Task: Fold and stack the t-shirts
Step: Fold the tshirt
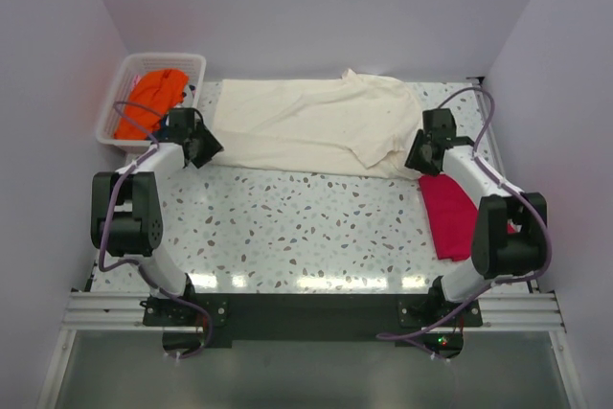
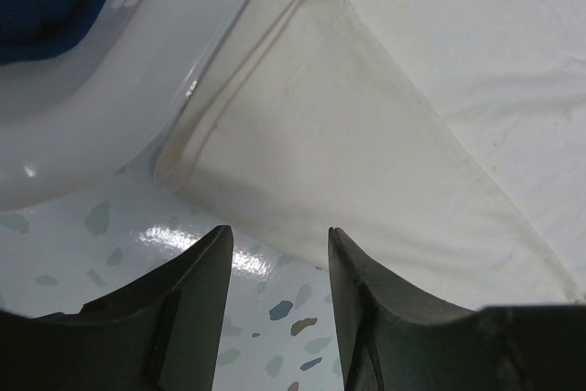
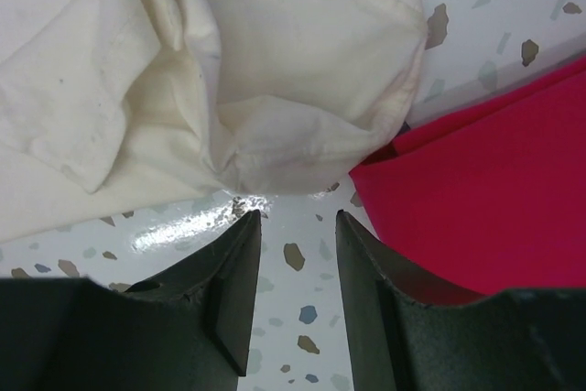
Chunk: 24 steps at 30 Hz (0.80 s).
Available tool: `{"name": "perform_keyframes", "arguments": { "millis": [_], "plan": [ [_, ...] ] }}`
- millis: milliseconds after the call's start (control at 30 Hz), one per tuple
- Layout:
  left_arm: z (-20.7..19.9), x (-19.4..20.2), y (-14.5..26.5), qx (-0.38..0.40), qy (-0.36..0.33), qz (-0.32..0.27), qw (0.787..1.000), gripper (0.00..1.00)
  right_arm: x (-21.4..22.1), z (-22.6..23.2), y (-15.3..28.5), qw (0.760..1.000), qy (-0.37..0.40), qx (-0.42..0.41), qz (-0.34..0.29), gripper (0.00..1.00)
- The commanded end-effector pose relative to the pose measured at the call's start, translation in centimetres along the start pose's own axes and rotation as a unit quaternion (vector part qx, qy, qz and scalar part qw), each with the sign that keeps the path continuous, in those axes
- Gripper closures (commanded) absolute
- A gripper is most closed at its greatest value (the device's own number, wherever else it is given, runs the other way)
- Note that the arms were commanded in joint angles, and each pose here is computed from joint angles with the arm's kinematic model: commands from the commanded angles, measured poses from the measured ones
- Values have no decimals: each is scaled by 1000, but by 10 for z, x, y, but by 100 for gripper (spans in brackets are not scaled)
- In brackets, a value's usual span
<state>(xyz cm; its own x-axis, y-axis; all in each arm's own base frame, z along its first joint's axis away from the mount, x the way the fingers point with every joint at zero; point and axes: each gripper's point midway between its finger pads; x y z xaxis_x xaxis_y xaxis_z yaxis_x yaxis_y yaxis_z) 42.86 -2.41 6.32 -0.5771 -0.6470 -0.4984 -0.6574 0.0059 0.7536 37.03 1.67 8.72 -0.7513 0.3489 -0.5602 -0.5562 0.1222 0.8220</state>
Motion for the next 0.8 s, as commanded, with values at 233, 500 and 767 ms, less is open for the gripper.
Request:
{"name": "perform_keyframes", "arguments": {
  "millis": [233, 500, 767],
  "plan": [
    [7, 1, 3, -14, -3, -9, 1000, 50, 25, -19, -13, 997, -69, 20, -14, 60],
    [9, 4, 1, -15, -2, -5, 1000, 50, 38, -53, -28, 988, -152, 37, -5, 64],
    [9, 4, 2, -15, -3, -5, 1000, 50, 24, -92, -29, 976, -206, 65, -14, 64]
  ]
}}
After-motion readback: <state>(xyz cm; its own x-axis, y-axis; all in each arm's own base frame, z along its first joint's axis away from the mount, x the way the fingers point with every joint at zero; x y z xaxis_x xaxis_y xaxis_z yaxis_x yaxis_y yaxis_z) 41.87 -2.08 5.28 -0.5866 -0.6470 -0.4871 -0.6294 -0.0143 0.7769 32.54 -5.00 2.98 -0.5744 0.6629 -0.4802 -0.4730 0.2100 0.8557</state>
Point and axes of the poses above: each gripper's point midway between its finger pads, its own y axis back along the fingers, its own z axis along the line the jaws close on, x = y × z
